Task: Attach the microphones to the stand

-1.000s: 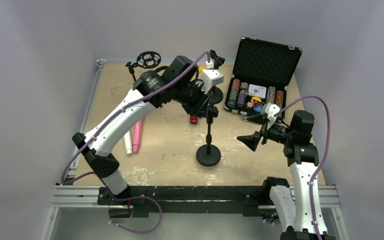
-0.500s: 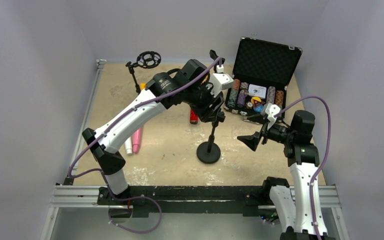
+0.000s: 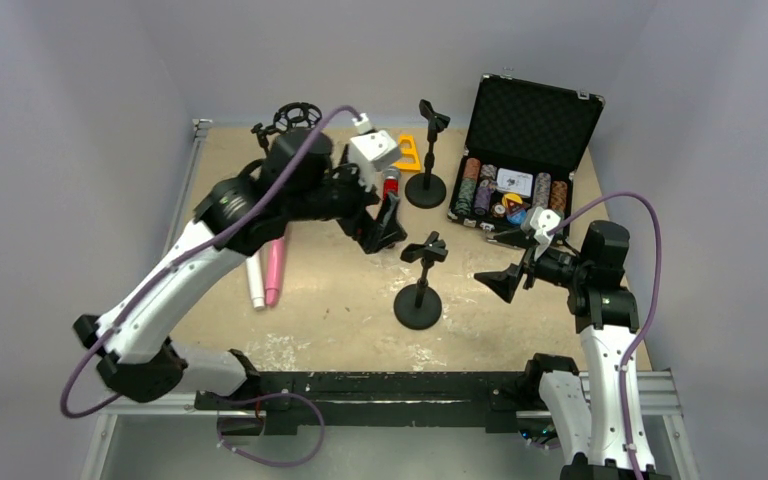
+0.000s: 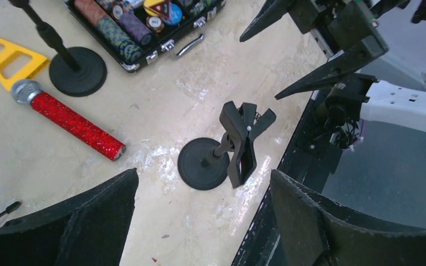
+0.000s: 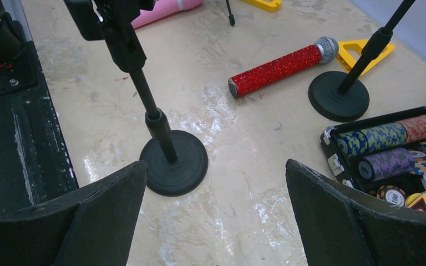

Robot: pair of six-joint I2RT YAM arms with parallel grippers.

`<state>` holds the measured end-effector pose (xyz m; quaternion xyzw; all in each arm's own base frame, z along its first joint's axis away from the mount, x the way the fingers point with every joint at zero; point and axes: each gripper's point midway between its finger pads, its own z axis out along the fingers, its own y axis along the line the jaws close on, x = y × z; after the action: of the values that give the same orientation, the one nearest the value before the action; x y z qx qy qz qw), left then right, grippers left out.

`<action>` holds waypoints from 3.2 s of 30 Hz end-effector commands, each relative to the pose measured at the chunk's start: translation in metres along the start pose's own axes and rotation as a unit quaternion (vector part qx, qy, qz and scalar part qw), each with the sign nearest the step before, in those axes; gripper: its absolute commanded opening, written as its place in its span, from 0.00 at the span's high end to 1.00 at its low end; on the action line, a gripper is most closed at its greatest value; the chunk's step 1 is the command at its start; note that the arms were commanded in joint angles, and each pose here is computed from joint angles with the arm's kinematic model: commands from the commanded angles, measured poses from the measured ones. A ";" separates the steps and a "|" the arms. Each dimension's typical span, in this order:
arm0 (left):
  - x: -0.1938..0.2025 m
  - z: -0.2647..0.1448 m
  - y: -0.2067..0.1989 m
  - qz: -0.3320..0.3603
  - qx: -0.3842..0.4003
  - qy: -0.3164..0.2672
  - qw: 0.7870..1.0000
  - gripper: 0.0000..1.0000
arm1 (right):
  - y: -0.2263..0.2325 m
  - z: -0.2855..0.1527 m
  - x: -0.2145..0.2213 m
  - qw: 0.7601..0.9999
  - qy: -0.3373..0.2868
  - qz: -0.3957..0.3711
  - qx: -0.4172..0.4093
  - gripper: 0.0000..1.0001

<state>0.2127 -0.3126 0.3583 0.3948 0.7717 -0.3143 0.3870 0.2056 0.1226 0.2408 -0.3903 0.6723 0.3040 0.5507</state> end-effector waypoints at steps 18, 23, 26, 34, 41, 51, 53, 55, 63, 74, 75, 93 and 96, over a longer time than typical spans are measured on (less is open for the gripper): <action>0.150 -0.055 0.130 -0.192 -0.303 -0.127 0.925 0.01 | 0.002 -0.002 -0.013 1.000 -0.008 -0.026 -0.003 0.01; 0.176 -0.040 0.148 -0.228 -0.331 -0.090 0.911 0.01 | 0.001 -0.002 -0.013 1.000 -0.007 -0.025 -0.001 0.01; 0.189 -0.030 0.156 -0.248 -0.338 -0.080 0.904 0.01 | 0.000 -0.002 -0.012 1.000 -0.007 -0.026 0.001 0.01; 0.217 -0.049 0.184 -0.277 -0.406 -0.085 0.867 0.01 | -0.001 -0.002 -0.012 1.000 -0.007 -0.024 0.001 0.02; 0.246 -0.067 0.213 -0.312 -0.465 -0.092 0.823 0.01 | 0.000 -0.002 -0.012 1.000 -0.009 -0.024 0.001 0.02; 0.272 -0.079 0.244 -0.377 -0.506 -0.081 0.771 0.02 | 0.002 -0.003 -0.014 1.000 -0.011 -0.026 0.000 0.02; 0.279 -0.077 0.247 -0.385 -0.514 -0.071 0.764 0.02 | 0.001 -0.003 -0.015 1.000 -0.011 -0.027 0.000 0.02; 0.287 -0.078 0.250 -0.394 -0.526 -0.060 0.751 0.03 | 0.002 -0.002 -0.015 1.000 -0.011 -0.026 -0.001 0.02; 0.318 -0.071 0.264 -0.437 -0.548 -0.007 0.713 0.06 | 0.004 -0.004 -0.017 0.999 -0.012 -0.033 0.000 0.02; 0.307 -0.032 0.262 -0.423 -0.458 0.035 0.781 0.37 | 0.004 -0.004 -0.016 0.999 -0.012 -0.036 -0.001 0.02; 0.308 -0.030 0.262 -0.424 -0.455 0.040 0.782 0.37 | 0.004 -0.004 -0.016 0.999 -0.012 -0.037 -0.001 0.02; 0.335 -0.005 0.249 -0.427 -0.429 0.158 0.780 0.49 | 0.005 -0.004 -0.016 0.999 -0.011 -0.038 -0.003 0.02; 0.335 -0.003 0.244 -0.424 -0.424 0.167 0.782 0.53 | 0.005 -0.004 -0.016 0.999 -0.011 -0.039 -0.003 0.02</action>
<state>0.2868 -0.0588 0.0239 -0.1538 0.9655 -0.0092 0.2099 0.2016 0.1227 0.2409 -0.3968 0.6691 0.2985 0.5529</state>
